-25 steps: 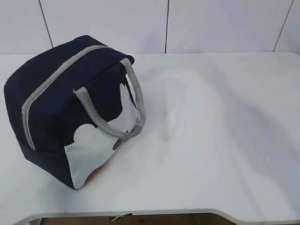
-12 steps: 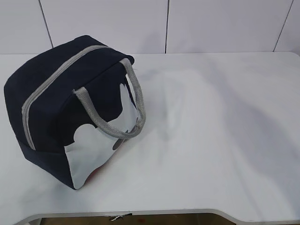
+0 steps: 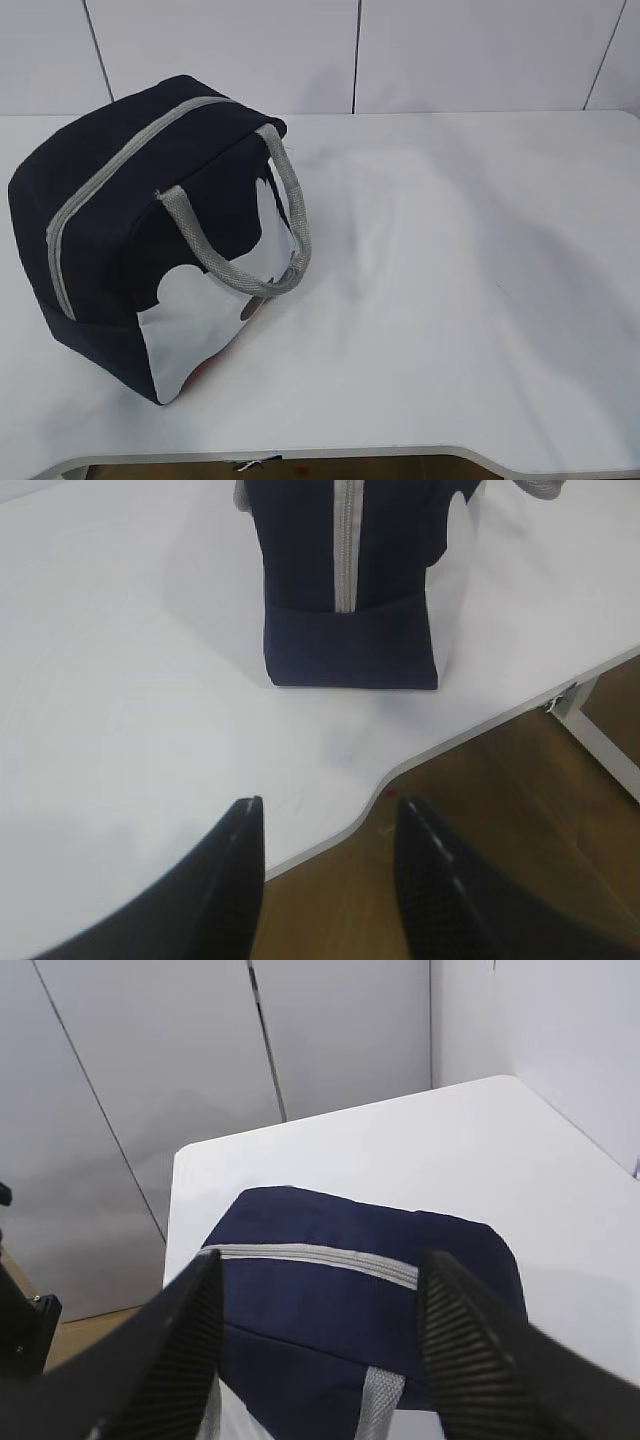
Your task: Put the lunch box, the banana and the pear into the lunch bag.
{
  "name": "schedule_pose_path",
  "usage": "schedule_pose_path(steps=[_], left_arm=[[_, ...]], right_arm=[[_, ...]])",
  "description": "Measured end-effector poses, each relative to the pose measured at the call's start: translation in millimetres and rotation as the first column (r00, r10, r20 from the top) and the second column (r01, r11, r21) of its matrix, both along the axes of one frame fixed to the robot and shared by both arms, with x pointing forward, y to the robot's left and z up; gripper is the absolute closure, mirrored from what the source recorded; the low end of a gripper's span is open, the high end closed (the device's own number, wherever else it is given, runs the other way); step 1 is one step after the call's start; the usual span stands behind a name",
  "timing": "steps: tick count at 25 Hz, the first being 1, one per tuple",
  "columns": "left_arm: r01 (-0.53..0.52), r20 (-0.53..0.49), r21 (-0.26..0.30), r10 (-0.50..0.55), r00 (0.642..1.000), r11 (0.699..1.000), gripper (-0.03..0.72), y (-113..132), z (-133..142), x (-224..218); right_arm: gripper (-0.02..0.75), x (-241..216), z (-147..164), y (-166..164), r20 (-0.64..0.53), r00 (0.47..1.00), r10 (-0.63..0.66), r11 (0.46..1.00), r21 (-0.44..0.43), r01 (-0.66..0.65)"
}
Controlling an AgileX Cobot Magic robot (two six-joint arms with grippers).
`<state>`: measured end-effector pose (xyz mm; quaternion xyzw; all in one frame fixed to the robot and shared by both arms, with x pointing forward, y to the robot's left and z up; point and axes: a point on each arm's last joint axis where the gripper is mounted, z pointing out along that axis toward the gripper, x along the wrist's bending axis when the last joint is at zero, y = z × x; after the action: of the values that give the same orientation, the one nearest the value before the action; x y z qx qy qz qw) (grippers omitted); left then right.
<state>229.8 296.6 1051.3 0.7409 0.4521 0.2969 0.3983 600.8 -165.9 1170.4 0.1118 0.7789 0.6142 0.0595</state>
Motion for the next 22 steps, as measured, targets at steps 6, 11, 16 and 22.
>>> schedule_pose_path(steps=[6, 11, 16, 22], left_arm=[[-0.001, 0.0, 0.001, 0.001, 1.0, 1.0, 0.362, 0, 0, 0], [-0.001, 0.0, 0.001, 0.001, 1.0, 1.0, 0.362, 0, 0, 0], [-0.001, 0.0, 0.001, 0.001, 1.0, 1.0, 0.362, 0, 0, 0], [-0.001, 0.0, 0.001, 0.001, 1.0, 1.0, 0.362, 0, 0, 0]], right_arm=[[0.242, 9, 1, -2, -0.032, 0.993, -0.112, 0.993, 0.021, 0.113], [0.242, 18, 3, -6, -0.121, 0.963, -0.241, 0.967, 0.058, 0.249], [0.242, 30, -5, -8, -0.122, 0.946, -0.301, 0.949, 0.056, 0.31], [0.242, 40, -13, -6, 0.011, 0.942, -0.337, 0.941, 0.025, 0.336]])
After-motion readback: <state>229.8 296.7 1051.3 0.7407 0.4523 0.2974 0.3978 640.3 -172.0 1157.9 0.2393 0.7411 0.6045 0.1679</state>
